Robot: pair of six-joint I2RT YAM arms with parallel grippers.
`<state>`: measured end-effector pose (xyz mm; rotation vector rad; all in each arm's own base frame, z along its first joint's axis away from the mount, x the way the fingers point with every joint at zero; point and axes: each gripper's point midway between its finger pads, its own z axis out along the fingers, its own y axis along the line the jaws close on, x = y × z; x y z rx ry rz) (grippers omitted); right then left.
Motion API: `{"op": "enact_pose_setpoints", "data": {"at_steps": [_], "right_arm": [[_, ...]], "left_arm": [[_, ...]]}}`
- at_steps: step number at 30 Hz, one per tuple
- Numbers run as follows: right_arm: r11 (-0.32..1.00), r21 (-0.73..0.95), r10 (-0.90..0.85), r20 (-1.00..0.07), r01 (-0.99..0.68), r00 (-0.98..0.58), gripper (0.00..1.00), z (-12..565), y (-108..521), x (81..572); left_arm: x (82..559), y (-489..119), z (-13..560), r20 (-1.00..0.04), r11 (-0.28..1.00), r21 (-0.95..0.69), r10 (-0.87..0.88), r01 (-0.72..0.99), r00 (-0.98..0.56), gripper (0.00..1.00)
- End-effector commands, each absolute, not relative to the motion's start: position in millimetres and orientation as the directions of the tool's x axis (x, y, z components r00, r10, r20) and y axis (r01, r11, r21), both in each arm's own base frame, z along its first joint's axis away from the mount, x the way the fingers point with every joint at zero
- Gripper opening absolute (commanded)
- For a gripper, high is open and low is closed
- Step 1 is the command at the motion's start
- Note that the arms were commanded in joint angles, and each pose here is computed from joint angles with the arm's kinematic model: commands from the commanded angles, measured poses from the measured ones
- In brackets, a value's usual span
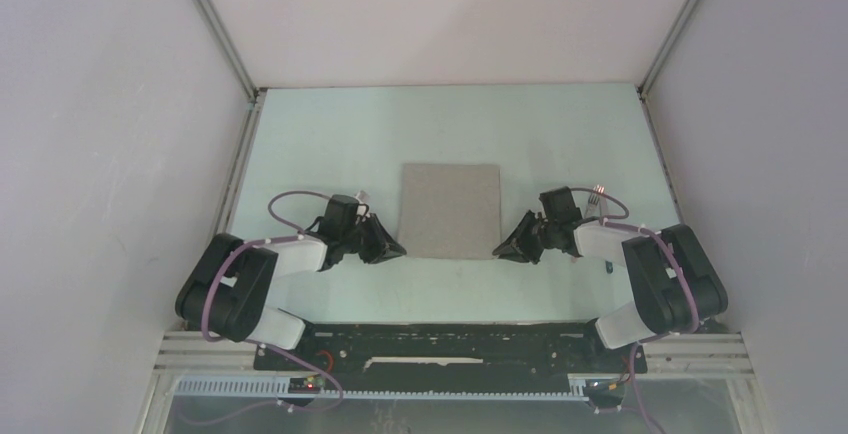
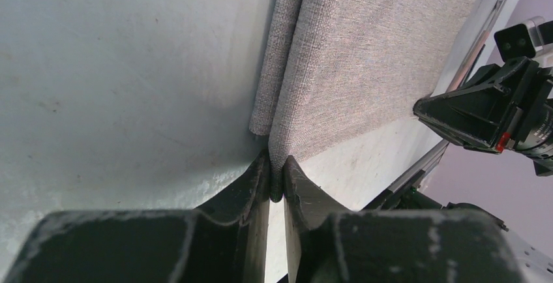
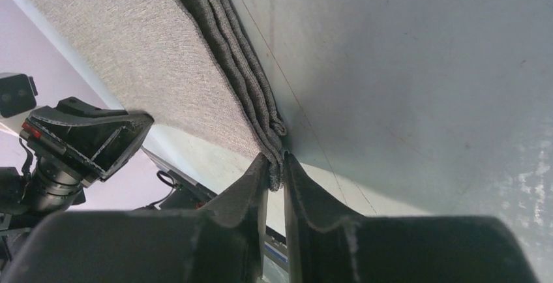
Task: Fold the napkin into a case and place the utensils inside
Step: Smooth out the square-folded napkin at the center of the board.
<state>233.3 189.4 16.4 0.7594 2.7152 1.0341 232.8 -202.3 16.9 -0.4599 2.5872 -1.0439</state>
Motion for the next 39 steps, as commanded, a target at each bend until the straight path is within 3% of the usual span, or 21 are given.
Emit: {"op": "enact_pose_setpoints", "data": {"at_steps": [1,4,6,16,30,39], "right_arm": [[0.63,0.668,0.497,0.045,0.397,-0.866,0.16,18.1,192.5,233.5],[0.614,0.681,0.495,0.062,0.399,-0.867,0.0,23.7,195.6,231.8],[0.598,0.699,0.492,0.065,0.392,-0.868,0.0,33.7,197.3,231.0],[0.604,0.744,0.454,-0.027,0.285,-0.891,0.0,87.1,197.0,250.2],[0.579,0.811,0.463,-0.242,0.084,-0.853,0.0,177.2,189.1,460.5],[0.505,0.861,0.474,-0.336,-0.062,-0.814,0.0,222.2,202.4,540.6]], "left_arm": [[236.9,-205.8,23.4,-0.171,0.668,-0.727,-0.4,-0.159,-0.9,0.17],[238.2,-207.1,28.9,-0.177,0.665,-0.732,-0.397,-0.149,-0.901,0.07],[240.9,-208.1,39.4,-0.189,0.658,-0.74,-0.398,-0.136,-0.898,0.01],[267.8,-216.6,114.6,-0.257,0.616,-0.785,-0.419,-0.065,-0.871,0.0],[462.9,-216.7,210.9,-0.358,0.546,-0.838,-0.561,-0.009,-0.746,0.0],[528.3,-230.9,259.0,-0.438,0.447,-0.875,-0.571,0.185,-0.694,0.0]]}}
